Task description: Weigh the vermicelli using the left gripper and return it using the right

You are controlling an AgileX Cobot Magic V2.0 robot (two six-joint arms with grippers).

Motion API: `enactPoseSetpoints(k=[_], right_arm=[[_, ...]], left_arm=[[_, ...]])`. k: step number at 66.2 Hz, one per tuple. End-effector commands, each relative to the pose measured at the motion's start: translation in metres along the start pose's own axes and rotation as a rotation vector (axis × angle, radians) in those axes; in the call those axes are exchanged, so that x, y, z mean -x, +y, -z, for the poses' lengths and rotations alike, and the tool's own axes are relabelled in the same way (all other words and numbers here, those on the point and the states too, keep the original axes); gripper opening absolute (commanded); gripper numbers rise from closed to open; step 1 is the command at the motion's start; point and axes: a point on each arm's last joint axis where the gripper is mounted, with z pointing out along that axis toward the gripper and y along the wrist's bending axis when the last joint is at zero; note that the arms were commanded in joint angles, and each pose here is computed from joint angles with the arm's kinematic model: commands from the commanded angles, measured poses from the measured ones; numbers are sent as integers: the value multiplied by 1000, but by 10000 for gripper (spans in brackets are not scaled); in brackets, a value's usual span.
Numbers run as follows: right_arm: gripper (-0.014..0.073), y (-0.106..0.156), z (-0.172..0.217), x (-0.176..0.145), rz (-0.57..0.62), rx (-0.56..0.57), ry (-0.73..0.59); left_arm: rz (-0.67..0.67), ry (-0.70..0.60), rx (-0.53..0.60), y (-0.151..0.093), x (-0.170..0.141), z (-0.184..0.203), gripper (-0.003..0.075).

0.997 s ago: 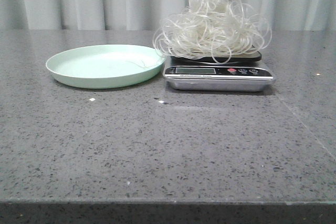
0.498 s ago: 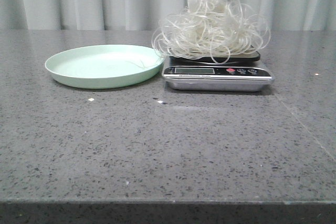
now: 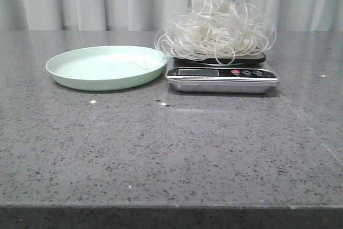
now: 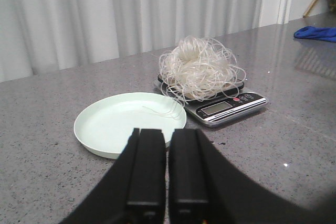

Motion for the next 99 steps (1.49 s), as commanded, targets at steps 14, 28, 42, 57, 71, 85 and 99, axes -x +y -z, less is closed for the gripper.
enactPoseSetpoints(k=[14,28,42,57,71,85,99], right_arm=[[533,41,-79,68,47,144,50],[533,57,-139,86,37,163,151],[533,66,-196,77,51,152,327],[533,71,-242,51,61,140,489],[533,72,-262,28,79,126,610],[294,67,-269,11,148,77,760],[164,68,-265,28,144,78,747]], left_arm=[[16,-96,12,1,15,2,145],[15,-94,12,1,15,2,145],[15,-94,12,1,15,2,145],[15,-94,12,1,15,2,145],[15,-94,12,1,15,2,145],[15,-91,11,1,14,2,145],[15,-91,11,1,14,2,145]])
